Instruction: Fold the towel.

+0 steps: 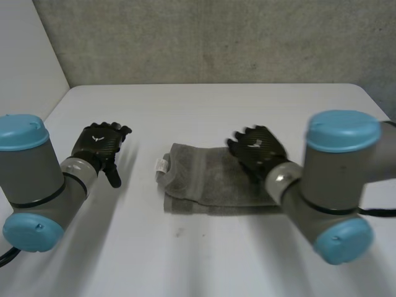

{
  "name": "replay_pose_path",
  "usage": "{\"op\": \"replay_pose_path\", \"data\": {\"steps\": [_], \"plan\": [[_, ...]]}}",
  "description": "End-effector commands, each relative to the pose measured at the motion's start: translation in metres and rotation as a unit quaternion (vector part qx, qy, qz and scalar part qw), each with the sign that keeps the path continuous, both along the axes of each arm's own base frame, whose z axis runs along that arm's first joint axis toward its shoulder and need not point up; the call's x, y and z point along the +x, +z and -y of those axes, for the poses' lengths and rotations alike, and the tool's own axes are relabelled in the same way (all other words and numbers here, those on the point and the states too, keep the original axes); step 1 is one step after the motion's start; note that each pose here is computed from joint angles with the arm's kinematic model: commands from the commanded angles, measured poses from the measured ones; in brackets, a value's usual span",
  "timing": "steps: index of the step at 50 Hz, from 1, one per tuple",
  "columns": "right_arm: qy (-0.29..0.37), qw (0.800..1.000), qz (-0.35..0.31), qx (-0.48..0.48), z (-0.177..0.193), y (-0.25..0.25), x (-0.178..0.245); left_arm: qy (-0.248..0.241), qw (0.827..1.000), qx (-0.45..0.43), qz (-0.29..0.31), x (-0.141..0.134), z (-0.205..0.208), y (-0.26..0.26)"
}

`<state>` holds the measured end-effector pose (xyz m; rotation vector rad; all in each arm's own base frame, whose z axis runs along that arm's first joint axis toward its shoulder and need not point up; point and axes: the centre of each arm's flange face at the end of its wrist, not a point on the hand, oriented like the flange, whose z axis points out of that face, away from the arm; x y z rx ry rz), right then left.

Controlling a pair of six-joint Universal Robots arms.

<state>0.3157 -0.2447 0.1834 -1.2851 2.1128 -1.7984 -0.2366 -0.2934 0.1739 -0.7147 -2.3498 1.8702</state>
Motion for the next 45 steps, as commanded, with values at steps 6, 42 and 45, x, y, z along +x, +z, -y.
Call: {"op": "replay_pose_path", "data": {"steps": [6, 42, 45], "plan": [[-0.085, 0.994, -0.003, 0.066, 0.016, -0.05, -0.067, -0.003, 1.0, 0.007, 0.002, -0.002, -0.002, -0.005], [0.289, 0.947, -0.12, -0.067, -0.081, -0.051, 0.121, 0.014, 0.998, -0.019, -0.063, 0.001, 0.001, 0.027], [0.239, 0.965, -0.091, -0.061, -0.071, -0.035, 0.118, 0.02, 0.997, -0.02, -0.076, 0.003, 0.004, 0.031]]}}
